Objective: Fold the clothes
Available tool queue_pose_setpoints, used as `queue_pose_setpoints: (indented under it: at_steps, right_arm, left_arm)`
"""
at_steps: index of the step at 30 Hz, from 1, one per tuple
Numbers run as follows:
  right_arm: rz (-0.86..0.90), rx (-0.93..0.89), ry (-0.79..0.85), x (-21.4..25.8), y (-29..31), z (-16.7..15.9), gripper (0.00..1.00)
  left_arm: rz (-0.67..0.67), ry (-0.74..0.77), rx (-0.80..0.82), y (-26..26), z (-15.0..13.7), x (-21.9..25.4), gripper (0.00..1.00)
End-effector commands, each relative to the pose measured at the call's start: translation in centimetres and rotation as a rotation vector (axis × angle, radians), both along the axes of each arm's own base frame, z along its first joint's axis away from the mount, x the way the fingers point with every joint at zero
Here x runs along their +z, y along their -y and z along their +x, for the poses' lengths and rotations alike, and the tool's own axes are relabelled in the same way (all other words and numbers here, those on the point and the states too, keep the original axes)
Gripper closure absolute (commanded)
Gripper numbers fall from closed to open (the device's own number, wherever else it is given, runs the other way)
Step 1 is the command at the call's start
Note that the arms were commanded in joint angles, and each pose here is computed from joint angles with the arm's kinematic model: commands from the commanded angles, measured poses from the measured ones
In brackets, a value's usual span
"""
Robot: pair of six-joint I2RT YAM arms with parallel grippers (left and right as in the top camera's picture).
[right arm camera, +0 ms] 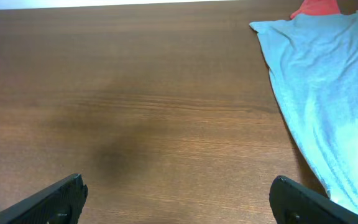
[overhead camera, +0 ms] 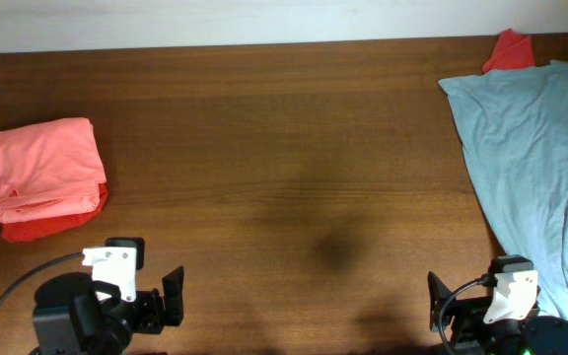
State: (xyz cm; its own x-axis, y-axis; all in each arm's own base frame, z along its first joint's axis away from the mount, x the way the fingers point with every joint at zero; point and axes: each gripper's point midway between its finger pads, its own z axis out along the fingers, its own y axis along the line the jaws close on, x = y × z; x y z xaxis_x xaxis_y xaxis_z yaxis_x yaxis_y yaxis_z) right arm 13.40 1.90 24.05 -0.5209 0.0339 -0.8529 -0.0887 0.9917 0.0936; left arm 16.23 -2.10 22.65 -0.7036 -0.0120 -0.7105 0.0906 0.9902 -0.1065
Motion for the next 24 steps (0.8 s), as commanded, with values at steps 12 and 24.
queue_pose_setpoints:
  at_steps: [12,24]
  right_arm:
    - [0.011,-0.027,0.074,-0.9,0.5,-0.6,0.01]
    - [0.01,-0.192,0.252,0.0,2.7,1.7,0.01]
  left_arm:
    - [0.013,-0.003,-0.007,-0.1,0.0,-0.3,0.01]
    - [0.013,-0.003,-0.007,-0.1,0.0,-0.3,0.01]
